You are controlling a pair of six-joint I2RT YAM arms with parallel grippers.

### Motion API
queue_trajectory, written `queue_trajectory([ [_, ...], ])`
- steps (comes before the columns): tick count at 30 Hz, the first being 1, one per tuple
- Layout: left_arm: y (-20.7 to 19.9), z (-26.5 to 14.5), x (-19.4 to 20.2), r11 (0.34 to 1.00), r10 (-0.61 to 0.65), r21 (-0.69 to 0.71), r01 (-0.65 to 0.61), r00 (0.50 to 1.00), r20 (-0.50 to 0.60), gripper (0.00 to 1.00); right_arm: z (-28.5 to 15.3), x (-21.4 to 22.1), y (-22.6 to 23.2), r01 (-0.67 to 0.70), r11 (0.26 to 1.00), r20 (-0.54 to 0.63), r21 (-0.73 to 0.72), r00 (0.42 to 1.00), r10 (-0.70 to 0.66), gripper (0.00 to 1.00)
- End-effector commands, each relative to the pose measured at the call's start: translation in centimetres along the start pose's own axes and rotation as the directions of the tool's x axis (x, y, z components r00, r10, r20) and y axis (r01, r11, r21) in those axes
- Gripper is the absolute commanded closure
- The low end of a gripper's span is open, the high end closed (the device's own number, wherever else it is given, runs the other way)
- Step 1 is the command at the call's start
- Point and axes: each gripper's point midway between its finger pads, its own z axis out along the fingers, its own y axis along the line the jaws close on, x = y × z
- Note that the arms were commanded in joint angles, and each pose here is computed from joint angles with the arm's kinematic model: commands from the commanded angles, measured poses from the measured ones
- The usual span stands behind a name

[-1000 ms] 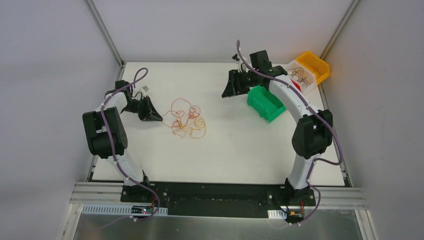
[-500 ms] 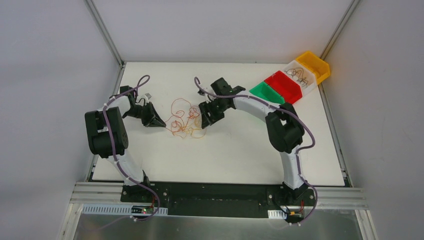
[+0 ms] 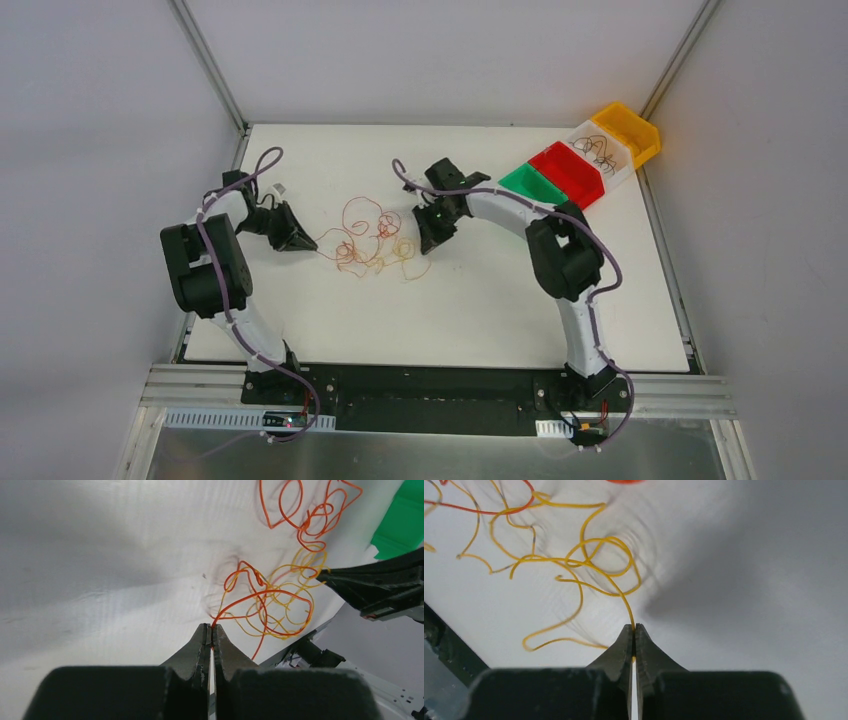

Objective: Untangle the cables

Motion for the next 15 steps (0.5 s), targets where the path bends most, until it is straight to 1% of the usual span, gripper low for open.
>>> queue_trajectory([
  [1,2.2,-2.7,-2.1,0.997,0.037,-0.065,-0.031,0.996,0.079,1.00,-12.0,-4.5,-0.2,0.008,1.000,0.216,-0.001,0.976,-0.008,1.00],
  [5,3.5,-3.5,-3.2,0.995,0.059,-0.091,-0.050,0.994,0.095,1.00,-20.3,-8.3,1.0,0.053,0.998,0.394,-0.020,0.918,-0.041,1.00],
  [8,4.0,-3.7,-4.1,0.992,0.066,-0.112,-0.055,0.993,0.099,1.00,-25.4,-10.6,1.0,0.037,0.998,0.500,-0.042,0.866,-0.011,1.00],
  [11,5.4,-3.6,-4.4,0.984,0.069,-0.167,-0.055,0.994,0.079,1.00,-30.5,-13.0,0.9,0.026,0.997,0.602,-0.079,0.798,0.027,1.00],
  [15,6.9,-4.0,-4.6,0.973,0.091,-0.217,-0.074,0.993,0.070,1.00,-36.9,-15.9,1.1,0.058,0.997,0.733,-0.051,0.680,-0.002,1.00],
])
